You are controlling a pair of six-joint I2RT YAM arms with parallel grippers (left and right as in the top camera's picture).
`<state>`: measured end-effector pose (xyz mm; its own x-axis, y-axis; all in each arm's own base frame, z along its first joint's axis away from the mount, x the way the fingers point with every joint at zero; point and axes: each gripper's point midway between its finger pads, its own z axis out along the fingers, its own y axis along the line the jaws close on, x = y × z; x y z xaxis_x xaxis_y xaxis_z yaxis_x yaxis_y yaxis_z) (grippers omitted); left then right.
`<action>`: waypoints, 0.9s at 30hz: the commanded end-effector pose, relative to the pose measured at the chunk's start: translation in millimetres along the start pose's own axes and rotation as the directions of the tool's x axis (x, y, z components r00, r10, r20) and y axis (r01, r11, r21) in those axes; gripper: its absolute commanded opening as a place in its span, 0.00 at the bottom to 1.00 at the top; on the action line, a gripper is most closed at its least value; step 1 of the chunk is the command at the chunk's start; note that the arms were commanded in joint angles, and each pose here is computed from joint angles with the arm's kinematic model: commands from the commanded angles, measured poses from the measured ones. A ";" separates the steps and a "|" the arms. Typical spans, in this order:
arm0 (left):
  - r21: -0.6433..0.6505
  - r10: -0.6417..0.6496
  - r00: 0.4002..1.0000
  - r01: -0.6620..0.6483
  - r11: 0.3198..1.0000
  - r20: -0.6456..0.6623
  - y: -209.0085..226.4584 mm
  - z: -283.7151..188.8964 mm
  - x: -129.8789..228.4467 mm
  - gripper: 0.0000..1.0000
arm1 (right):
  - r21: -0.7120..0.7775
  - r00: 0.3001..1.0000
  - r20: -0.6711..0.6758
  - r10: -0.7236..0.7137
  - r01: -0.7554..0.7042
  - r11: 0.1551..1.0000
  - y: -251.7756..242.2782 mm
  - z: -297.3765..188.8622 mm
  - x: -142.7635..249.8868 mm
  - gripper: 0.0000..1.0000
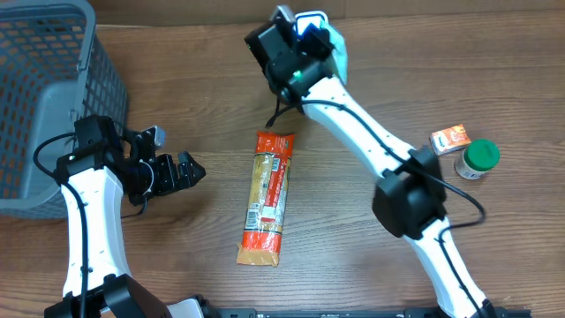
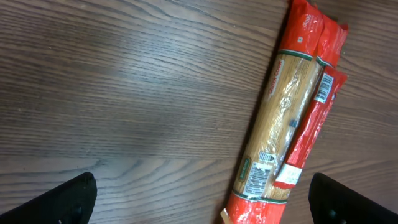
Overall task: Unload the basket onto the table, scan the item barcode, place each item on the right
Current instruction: 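Move the teal bag right and lower it near the jar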
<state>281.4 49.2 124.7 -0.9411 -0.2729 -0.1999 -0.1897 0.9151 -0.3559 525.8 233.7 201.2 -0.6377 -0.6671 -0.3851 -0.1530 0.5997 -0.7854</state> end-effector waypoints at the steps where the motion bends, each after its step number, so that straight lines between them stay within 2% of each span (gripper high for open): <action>1: 0.017 0.020 1.000 -0.020 1.000 -0.003 -4.0 1.5 -0.2 1.00 | -0.244 0.943 -0.085 0.322 -0.333 0.911 3.2 -29.7 11.2 0.04; 5: 0.016 0.020 1.000 -0.020 1.000 -0.003 -4.0 1.5 -0.2 1.00 | -0.525 0.928 -0.338 0.158 -0.325 0.787 48.1 -48.3 65.5 0.04; 8: 0.016 0.020 1.000 -0.020 1.000 -0.003 -4.0 1.5 -0.2 1.00 | -0.608 0.872 -0.489 0.014 -0.352 0.712 63.6 -58.6 110.1 0.04; 12: 0.016 0.020 1.000 -0.020 1.000 -0.003 -4.0 1.5 -0.2 1.00 | -0.583 0.796 -0.599 -0.094 -0.352 0.732 67.3 -48.3 156.5 0.04; 20: 0.016 0.020 1.000 -0.020 1.000 -0.003 -4.0 1.5 -0.2 1.00 | -0.516 0.673 -0.715 -0.192 -0.321 0.794 72.0 -21.6 222.7 0.04; 23: 0.016 0.020 1.000 -0.020 1.000 -0.003 -4.0 1.5 -0.2 0.99 | -0.467 0.644 -0.747 -0.166 -0.331 0.820 70.4 -11.3 235.3 0.20; 26: 0.016 0.020 1.000 -0.020 1.000 -0.003 -4.0 1.5 -0.2 1.00 | -0.430 0.633 -0.765 -0.117 -0.367 0.825 70.2 -4.8 236.1 0.67; 27: 0.017 0.020 1.000 -0.020 1.000 -0.003 -4.0 1.5 -0.2 1.00 | -0.420 0.634 -0.767 -0.099 -0.379 0.825 70.8 -2.8 234.4 0.69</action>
<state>281.4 49.1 124.7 -0.9411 -0.2729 -0.1995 -0.1899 0.9150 -0.3560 356.8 125.7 49.8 -0.9464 -0.1957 0.2570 -0.2658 0.9240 -0.2750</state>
